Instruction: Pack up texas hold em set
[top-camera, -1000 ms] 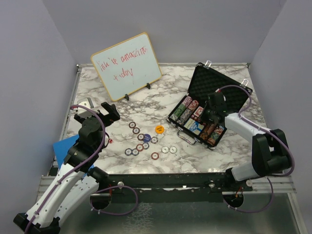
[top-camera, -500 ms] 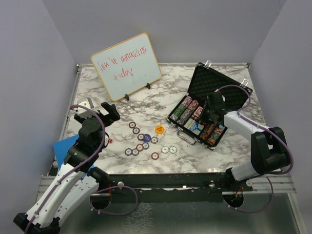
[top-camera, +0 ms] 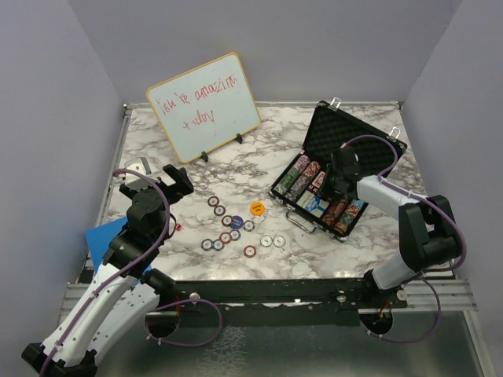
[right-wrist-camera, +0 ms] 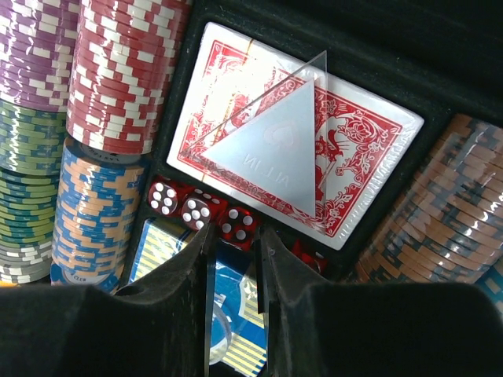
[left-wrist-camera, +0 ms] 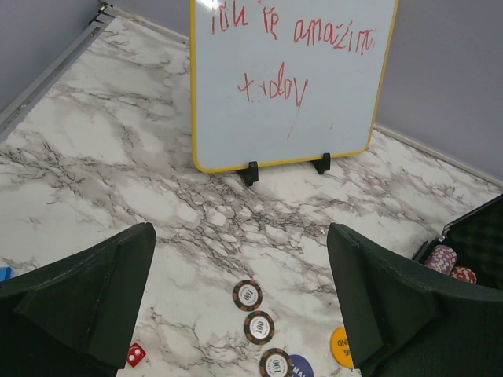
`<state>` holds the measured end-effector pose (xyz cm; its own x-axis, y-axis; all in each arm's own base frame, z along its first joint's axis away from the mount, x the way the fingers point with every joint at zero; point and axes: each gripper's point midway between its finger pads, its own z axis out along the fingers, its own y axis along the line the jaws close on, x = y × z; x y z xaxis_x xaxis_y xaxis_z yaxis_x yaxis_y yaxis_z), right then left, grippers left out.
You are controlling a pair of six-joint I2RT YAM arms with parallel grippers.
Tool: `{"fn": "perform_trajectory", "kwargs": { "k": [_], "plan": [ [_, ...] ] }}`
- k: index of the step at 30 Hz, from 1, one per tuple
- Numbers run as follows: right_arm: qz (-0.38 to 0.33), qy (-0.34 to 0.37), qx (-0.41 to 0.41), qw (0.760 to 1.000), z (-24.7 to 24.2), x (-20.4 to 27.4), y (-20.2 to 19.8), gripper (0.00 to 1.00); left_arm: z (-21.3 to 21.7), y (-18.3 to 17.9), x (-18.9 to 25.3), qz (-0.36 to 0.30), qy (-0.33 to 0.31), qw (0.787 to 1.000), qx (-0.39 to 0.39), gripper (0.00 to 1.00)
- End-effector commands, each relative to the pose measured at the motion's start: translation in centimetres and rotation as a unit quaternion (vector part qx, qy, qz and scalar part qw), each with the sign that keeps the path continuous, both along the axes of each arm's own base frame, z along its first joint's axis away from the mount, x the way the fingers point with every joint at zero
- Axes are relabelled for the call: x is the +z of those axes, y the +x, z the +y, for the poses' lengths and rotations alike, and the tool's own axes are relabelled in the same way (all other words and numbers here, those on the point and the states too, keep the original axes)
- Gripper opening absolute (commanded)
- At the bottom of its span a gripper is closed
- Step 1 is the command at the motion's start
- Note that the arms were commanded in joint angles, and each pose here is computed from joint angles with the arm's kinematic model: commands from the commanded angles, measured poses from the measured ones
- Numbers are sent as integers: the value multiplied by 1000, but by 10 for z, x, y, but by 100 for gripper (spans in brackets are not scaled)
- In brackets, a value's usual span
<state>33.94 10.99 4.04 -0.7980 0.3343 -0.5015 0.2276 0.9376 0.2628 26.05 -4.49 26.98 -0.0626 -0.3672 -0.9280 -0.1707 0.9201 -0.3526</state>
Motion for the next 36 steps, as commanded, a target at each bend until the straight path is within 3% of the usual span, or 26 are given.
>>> {"fn": "perform_trajectory", "kwargs": {
  "k": [1, 8, 13, 17, 26, 36],
  "plan": [
    [-23, -5, 7, 1000, 0, 16, 9, 26, -3, 1, 0, -2, 1, 1000, -7, 99],
    [-16, -24, -13, 999, -9, 22, 6, 37, -3, 1, 0, -2, 1, 1000, -7, 99],
    [-13, -33, -19, 999, -13, 20, 4, 39, -3, 0, -1, -2, 1, 1000, -8, 99],
    [-13, -27, -10, 999, -10, 17, 5, 37, -3, 0, -1, -1, 1, 1000, -8, 99],
    [-3, -21, -15, 1000, -7, 5, 8, 22, -3, 0, -1, 0, 1, 1000, -8, 99],
    [-34, -40, 23, 998, -7, 24, 20, 27, -2, -1, -1, -1, 1, 1000, -6, 99]
  ]
}}
